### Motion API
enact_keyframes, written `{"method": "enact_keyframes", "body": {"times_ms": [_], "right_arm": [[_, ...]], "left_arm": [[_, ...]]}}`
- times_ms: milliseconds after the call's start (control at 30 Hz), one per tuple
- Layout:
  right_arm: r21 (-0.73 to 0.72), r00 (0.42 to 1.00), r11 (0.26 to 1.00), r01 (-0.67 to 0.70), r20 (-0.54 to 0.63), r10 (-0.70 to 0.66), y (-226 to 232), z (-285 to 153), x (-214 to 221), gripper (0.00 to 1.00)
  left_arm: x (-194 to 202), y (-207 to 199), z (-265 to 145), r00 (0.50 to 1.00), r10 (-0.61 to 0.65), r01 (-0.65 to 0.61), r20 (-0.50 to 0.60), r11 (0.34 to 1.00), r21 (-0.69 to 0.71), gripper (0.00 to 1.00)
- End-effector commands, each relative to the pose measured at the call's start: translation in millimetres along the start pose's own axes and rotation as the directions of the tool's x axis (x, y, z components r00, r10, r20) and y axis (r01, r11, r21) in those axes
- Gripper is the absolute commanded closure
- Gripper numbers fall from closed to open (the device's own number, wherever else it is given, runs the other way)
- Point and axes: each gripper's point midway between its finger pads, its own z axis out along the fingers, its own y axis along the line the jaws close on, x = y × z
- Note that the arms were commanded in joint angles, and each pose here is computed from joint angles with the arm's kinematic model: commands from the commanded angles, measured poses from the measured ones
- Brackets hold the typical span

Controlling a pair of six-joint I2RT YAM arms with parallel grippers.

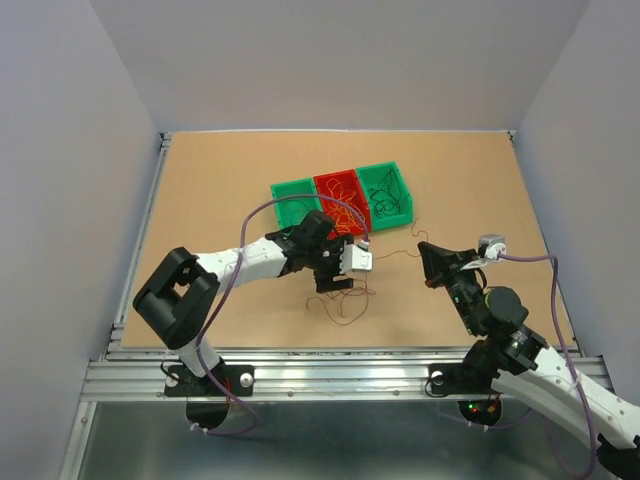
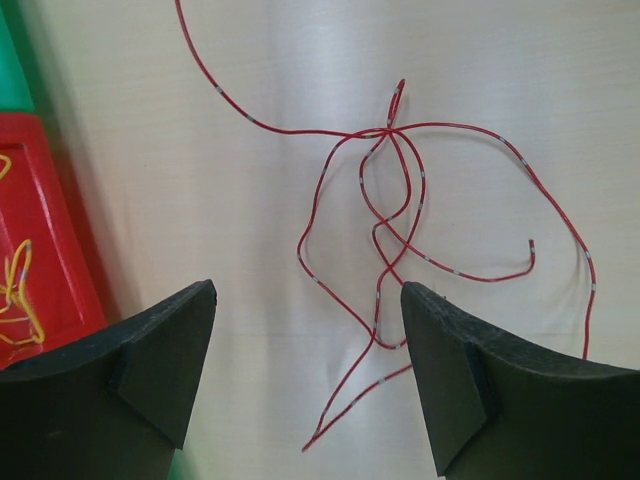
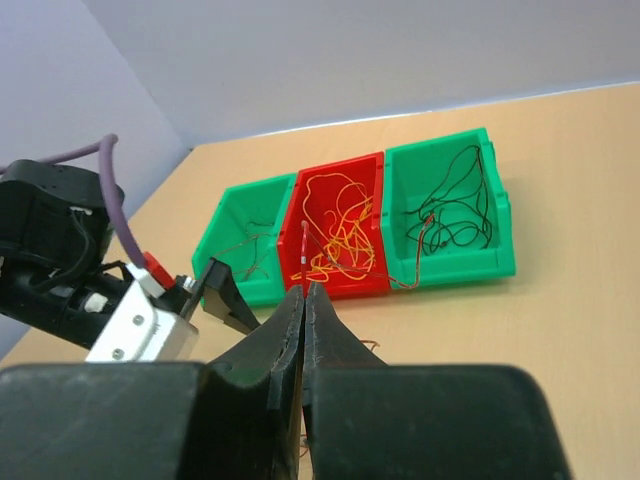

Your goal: Untangle the cables

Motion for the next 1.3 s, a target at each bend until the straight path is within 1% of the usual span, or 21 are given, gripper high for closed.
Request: {"method": "enact_keyframes", "body": {"times_ms": [0,67,167,267,300,367,400,467,500,567,600,667,700,767,900,967,1100,1133,1200,1233,1267], "right_arm": [[-0.001,0.999,1.000,-0.023,0.039,0.023,9,2,-29,1.00],[-0.008,1.000,1.000,-0.017,0.025,0.017,11,4,-26,0.99],[-0.011,1.000,1.000,-0.014,0.020,0.015,12,5,-25,0.99],[-0.012,0.999,1.000,-0.018,0.027,0.018,11,3,-26,0.99],[-0.008,0.999,1.000,-0.018,0.028,0.018,10,3,-25,0.99],[-0.006,0.999,1.000,-0.019,0.034,0.019,9,2,-27,0.99],[-0.004,0.999,1.000,-0.023,0.042,0.023,8,1,-28,1.00],[-0.002,0.999,1.000,-0.024,0.044,0.024,7,0,-28,0.99],[0.004,0.998,1.000,-0.028,0.050,0.028,6,-1,-29,1.00],[0.013,0.998,1.000,-0.026,0.049,0.025,4,0,-28,0.99],[0.018,0.998,0.999,-0.028,0.053,0.027,3,-1,-29,0.99],[0.021,0.998,0.999,-0.029,0.053,0.028,2,-1,-29,0.99],[0.024,0.998,0.999,-0.028,0.053,0.027,2,-1,-28,1.00],[0.026,0.998,0.999,-0.029,0.052,0.027,2,0,-28,1.00],[0.034,0.998,0.999,-0.028,0.053,0.027,0,0,-28,0.99],[0.041,0.998,0.999,-0.029,0.052,0.027,-1,0,-28,0.99],[0.085,0.997,0.996,-0.040,0.066,0.034,-9,0,-30,0.99],[0.110,0.996,0.992,-0.057,0.073,0.049,-13,-1,-31,0.99],[0.166,0.994,0.983,-0.079,0.094,0.064,-24,-4,-34,0.99],[0.231,0.988,0.966,-0.115,0.130,0.086,-37,-9,-39,0.99],[0.267,0.984,0.955,-0.132,0.150,0.094,-45,-13,-40,1.00]], "left_arm": [[1,4,15,0.998,0.008,-0.008,-0.058,1.000,-0.015,0.20],[11,10,25,0.994,-0.020,0.013,-0.112,0.998,-0.057,0.28],[22,10,34,0.987,-0.031,0.021,-0.155,0.998,-0.065,0.30],[27,6,38,0.982,-0.027,0.017,-0.185,0.998,-0.054,0.44],[28,5,38,0.981,-0.028,0.019,-0.194,0.999,-0.046,0.57],[24,7,36,0.981,-0.024,0.014,-0.190,0.998,-0.054,0.77],[15,15,28,0.986,-0.026,0.011,-0.166,0.996,-0.086,0.99],[2,25,15,0.994,-0.036,0.022,-0.103,0.992,-0.128,1.00],[-19,37,-4,0.999,-0.023,0.018,-0.029,0.983,-0.181,1.00],[-26,54,-31,0.995,-0.073,0.085,0.064,0.970,-0.226,1.00],[-45,66,-54,0.989,-0.049,0.086,0.137,0.957,-0.278,1.00],[-47,79,-82,0.972,-0.083,0.151,0.219,0.937,-0.316,1.00],[-63,85,-104,0.959,-0.040,0.144,0.279,0.922,-0.361,1.00],[-64,86,-121,0.943,-0.044,0.176,0.329,0.906,-0.385,1.00],[-81,95,-165,0.902,0.029,0.209,0.431,0.845,-0.493,1.00],[-77,99,-175,0.892,0.026,0.239,0.452,0.821,-0.519,1.00],[-71,119,-202,0.872,0.017,0.323,0.490,0.732,-0.600,1.00],[-65,126,-211,0.867,-0.003,0.363,0.499,0.689,-0.627,1.00],[-59,136,-222,0.855,-0.012,0.405,0.518,0.640,-0.653,1.00],[-57,140,-228,0.848,-0.017,0.424,0.529,0.619,-0.661,1.00],[-47,147,-239,0.835,-0.041,0.470,0.549,0.571,-0.673,1.00]]}}
